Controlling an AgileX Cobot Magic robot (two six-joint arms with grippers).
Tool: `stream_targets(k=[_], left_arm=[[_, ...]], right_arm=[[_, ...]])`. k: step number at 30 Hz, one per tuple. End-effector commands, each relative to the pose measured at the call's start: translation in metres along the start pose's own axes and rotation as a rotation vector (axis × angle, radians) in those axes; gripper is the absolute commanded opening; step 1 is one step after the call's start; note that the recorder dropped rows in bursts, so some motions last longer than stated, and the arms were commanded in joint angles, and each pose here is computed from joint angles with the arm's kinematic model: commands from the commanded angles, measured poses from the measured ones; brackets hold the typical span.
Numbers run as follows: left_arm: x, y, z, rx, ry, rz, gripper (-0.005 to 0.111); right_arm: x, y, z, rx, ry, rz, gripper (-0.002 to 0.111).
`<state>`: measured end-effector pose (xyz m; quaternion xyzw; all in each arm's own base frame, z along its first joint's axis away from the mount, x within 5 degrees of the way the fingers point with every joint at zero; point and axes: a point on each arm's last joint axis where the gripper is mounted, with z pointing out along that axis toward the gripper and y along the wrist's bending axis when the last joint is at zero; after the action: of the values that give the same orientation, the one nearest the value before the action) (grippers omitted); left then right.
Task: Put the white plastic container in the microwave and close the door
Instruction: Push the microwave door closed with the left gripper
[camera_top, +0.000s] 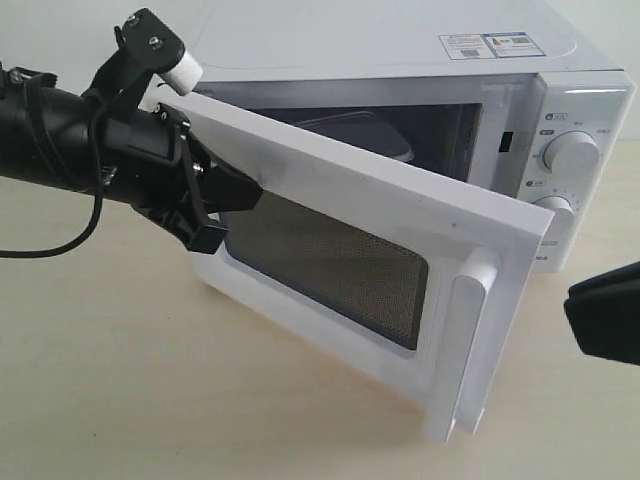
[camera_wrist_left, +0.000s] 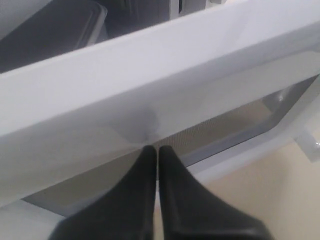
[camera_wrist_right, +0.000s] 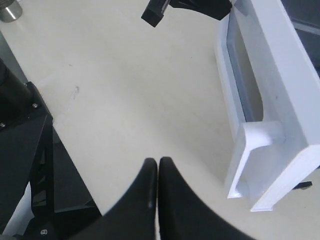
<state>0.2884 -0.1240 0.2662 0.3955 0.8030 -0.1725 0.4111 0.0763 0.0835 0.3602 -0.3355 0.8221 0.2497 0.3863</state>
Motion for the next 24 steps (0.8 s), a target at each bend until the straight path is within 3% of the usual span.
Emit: stream_targets(k=[1,24], left_arm=[[-0.006,0.001,0.003,-0.012,-0.017,0.01,0.004],[-0.021,0.025,0.032,-0.035,-0.031,0.05,0.004]], right_arm=[[-0.002,0.0,-0.002,0.002,-0.021,-0.009,0.0],[-0.015,-0.003,-0.002,0.037,-0.163,0.009,0.0]])
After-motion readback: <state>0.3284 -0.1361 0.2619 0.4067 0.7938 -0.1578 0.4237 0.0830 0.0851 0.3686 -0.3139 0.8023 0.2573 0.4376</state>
